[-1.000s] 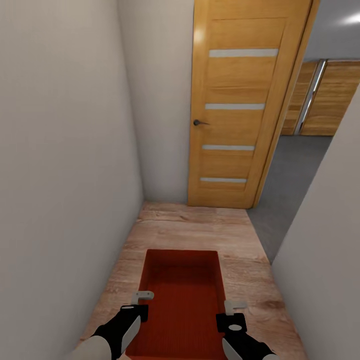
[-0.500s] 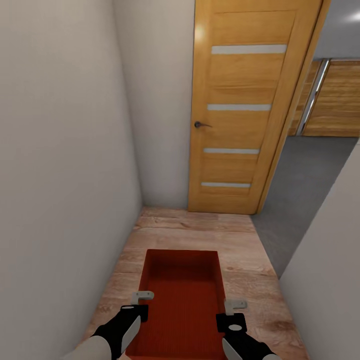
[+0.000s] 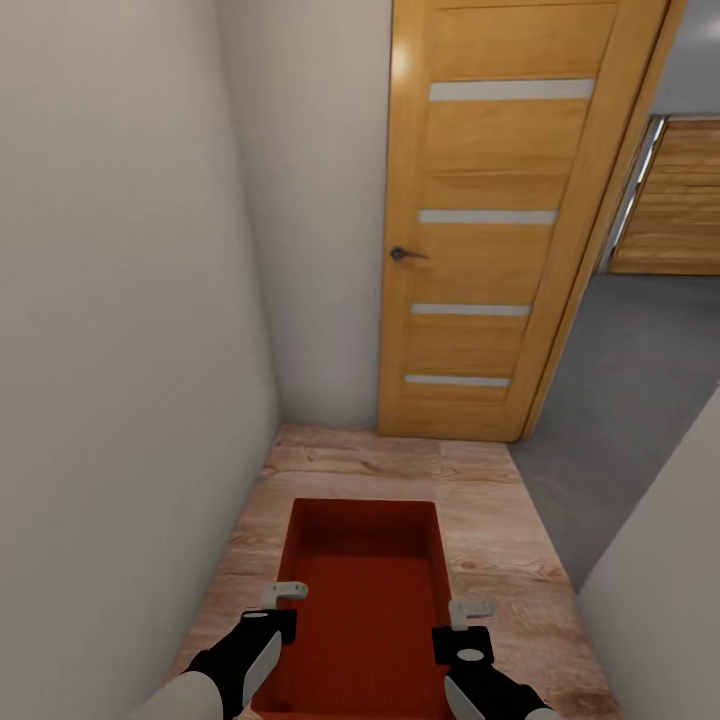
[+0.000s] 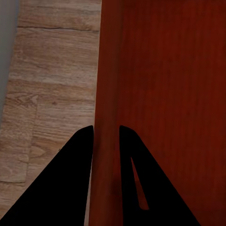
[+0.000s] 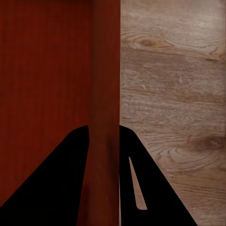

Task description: Move the two storage containers from the living room to the garage. In the garage, place one container on the floor and stack the other container on top of it (either order is fine).

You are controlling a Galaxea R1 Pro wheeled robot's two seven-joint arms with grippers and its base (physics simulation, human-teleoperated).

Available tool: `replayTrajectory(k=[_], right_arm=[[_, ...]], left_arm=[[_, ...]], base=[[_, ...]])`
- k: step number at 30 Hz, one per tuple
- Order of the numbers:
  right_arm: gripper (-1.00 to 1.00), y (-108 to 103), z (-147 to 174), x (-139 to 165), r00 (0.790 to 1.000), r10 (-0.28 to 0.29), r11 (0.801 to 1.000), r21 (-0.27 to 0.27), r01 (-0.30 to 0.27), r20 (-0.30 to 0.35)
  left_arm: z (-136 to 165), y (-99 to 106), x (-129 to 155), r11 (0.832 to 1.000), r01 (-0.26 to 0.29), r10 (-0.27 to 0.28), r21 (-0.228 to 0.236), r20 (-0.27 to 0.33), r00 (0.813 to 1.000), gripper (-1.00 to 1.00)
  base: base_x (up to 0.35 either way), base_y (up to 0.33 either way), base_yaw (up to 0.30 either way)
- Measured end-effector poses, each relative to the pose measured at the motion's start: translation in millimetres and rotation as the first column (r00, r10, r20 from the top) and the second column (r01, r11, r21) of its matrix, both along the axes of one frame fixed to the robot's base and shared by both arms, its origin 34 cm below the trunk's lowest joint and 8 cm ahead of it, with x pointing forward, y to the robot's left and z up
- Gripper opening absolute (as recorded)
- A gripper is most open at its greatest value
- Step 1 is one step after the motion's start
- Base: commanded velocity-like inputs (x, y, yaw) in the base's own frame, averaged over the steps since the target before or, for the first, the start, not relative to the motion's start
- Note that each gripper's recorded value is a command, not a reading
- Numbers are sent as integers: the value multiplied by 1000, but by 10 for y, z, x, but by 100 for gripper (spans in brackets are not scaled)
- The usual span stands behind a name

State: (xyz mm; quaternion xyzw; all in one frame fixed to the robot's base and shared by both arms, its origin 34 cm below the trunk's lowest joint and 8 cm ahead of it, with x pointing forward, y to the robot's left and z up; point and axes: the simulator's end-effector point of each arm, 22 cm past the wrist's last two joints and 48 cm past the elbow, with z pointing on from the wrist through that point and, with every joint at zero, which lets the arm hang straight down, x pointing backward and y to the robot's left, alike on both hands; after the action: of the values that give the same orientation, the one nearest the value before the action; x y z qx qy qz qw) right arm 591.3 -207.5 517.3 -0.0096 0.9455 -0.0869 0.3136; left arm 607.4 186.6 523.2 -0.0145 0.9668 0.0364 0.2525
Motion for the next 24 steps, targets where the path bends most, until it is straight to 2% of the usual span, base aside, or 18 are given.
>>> replayTrajectory(k=[13,24], right_arm=[[-100,1,3,4,1000,-1,1000,0,1,2],[-100,-1,8,15,1000,-1,1000,1,1,4]], left_arm=[[3,2,6,1000,0,0,0,1,1000,-100],[10,-1,18,1000,0,0,0,4,1000,-100]], base=[[316,-24,0],[177,-74,-22]])
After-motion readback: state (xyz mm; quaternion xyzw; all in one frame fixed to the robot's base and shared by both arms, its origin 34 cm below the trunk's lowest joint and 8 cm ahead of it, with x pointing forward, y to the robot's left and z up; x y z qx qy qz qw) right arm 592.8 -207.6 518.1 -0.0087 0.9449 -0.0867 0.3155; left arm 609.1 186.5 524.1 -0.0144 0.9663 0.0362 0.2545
